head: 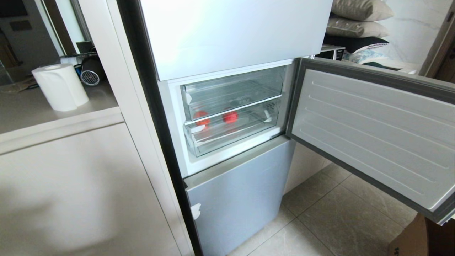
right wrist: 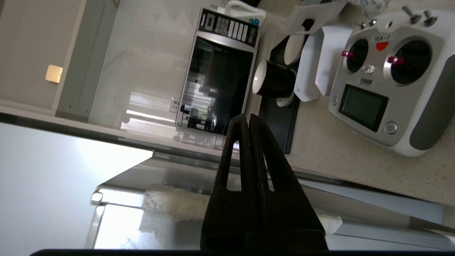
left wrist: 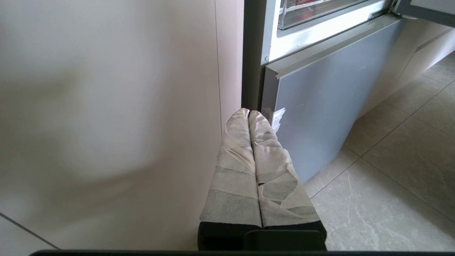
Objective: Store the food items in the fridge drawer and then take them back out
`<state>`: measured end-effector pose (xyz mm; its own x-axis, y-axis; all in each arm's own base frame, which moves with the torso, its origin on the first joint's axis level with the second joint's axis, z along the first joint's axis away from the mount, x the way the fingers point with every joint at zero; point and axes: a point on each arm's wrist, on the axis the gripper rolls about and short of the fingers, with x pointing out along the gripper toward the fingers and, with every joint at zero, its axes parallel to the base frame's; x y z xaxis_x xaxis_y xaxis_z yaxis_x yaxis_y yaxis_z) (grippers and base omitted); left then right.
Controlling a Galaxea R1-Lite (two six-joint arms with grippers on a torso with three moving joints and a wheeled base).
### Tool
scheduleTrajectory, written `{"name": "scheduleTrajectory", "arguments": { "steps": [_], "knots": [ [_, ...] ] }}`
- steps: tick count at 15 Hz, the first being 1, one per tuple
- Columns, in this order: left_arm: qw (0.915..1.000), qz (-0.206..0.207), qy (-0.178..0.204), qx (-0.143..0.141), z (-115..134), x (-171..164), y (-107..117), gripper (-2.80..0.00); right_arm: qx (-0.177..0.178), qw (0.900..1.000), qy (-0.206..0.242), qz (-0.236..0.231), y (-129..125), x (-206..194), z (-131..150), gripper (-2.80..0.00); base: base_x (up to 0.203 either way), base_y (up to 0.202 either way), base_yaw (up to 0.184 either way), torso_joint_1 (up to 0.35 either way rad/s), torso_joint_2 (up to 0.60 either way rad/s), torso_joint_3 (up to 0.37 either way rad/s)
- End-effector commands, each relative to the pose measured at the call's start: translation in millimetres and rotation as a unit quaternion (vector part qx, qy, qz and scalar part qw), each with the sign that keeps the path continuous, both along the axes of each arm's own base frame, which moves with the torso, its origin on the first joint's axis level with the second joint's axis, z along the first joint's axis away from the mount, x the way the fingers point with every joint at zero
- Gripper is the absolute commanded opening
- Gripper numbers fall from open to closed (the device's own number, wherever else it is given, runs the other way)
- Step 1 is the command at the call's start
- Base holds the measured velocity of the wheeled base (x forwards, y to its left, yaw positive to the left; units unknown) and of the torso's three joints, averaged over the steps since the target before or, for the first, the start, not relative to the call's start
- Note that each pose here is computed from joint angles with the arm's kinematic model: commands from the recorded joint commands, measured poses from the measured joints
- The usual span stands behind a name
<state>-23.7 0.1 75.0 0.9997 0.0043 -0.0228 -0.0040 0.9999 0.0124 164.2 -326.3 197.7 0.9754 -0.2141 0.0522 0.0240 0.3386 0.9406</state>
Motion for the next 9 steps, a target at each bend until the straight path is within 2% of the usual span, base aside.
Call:
{"name": "scheduleTrajectory", "arguments": {
  "steps": [1, 5, 9],
  "knots": [
    [1.0, 0.0, 0.001, 0.0, 0, 0, 0, -2.8, 0.013, 1.0, 0.001, 0.022, -4, 16, -9, -2.8, 0.0, 0.0, 0.0, 0.0, 0.0, 0.0],
    [1.0, 0.0, 0.001, 0.0, 0, 0, 0, -2.8, 0.038, 0.995, -0.005, 0.087, 12, 11, 7, -2.8, 0.0, 0.0, 0.0, 0.0, 0.0, 0.0],
    [1.0, 0.0, 0.001, 0.0, 0, 0, 0, -2.8, 0.065, 0.99, 0.006, 0.126, 44, -5, 6, -2.8, 0.0, 0.0, 0.0, 0.0, 0.0, 0.0]
  ]
}}
